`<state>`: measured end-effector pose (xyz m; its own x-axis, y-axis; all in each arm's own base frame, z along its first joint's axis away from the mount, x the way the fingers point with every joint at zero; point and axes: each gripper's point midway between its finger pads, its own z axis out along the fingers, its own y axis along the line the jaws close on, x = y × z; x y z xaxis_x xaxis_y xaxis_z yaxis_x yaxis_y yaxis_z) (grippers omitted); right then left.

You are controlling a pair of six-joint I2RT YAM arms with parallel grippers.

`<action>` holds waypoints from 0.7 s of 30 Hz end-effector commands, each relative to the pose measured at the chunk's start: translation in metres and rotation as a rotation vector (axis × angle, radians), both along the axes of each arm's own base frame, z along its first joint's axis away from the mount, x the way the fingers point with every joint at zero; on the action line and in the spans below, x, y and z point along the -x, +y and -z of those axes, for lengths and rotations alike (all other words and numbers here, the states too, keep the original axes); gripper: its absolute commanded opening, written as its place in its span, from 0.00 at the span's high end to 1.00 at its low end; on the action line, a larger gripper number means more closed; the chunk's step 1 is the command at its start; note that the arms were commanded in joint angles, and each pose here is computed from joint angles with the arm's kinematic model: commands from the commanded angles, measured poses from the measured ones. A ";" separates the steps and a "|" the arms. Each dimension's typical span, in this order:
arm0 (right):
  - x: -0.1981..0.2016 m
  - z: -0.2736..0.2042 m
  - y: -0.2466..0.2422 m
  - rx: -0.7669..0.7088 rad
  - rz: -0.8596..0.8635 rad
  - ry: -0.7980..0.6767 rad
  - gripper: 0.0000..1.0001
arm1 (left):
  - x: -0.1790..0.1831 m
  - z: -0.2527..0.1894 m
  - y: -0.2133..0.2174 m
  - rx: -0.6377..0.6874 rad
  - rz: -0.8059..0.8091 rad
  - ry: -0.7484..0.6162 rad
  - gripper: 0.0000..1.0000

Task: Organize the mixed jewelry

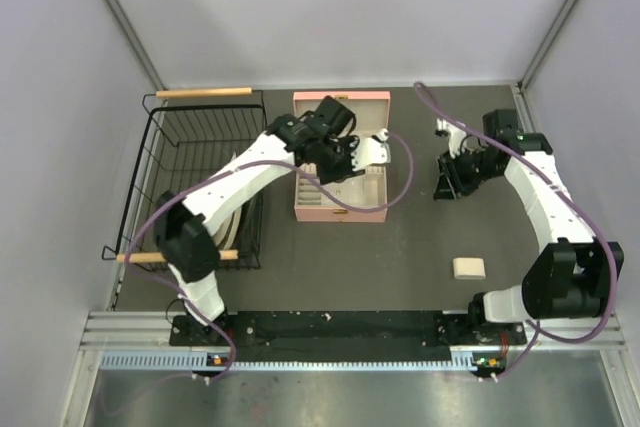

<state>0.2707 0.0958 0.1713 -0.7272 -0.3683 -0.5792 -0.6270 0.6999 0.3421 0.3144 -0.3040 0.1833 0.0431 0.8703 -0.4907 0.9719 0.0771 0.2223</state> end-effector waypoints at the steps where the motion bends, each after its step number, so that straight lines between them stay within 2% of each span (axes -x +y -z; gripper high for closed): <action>1: 0.017 0.026 -0.035 0.209 -0.080 -0.079 0.68 | 0.015 -0.041 -0.005 0.188 -0.014 -0.039 0.66; 5: 0.046 0.044 -0.056 0.341 -0.154 -0.084 0.59 | 0.022 -0.049 0.005 0.228 -0.036 -0.033 0.65; 11: 0.088 0.054 -0.070 0.422 -0.273 -0.069 0.48 | 0.017 -0.050 0.021 0.274 -0.108 0.026 0.62; 17: 0.107 0.066 -0.087 0.522 -0.338 -0.092 0.31 | 0.008 -0.055 0.040 0.310 -0.202 0.037 0.61; 18: 0.109 0.067 -0.087 0.524 -0.344 -0.093 0.22 | 0.006 -0.056 0.041 0.316 -0.212 0.037 0.61; 21: 0.111 0.074 -0.088 0.526 -0.365 -0.088 0.07 | 0.001 -0.058 0.050 0.332 -0.244 0.046 0.61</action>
<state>0.1593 0.0155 0.1006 -0.5105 -0.7959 -0.3254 -0.8388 0.5442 -0.0150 0.3112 -0.2558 0.2139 -0.1754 0.7198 -0.6717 0.9388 0.3277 0.1060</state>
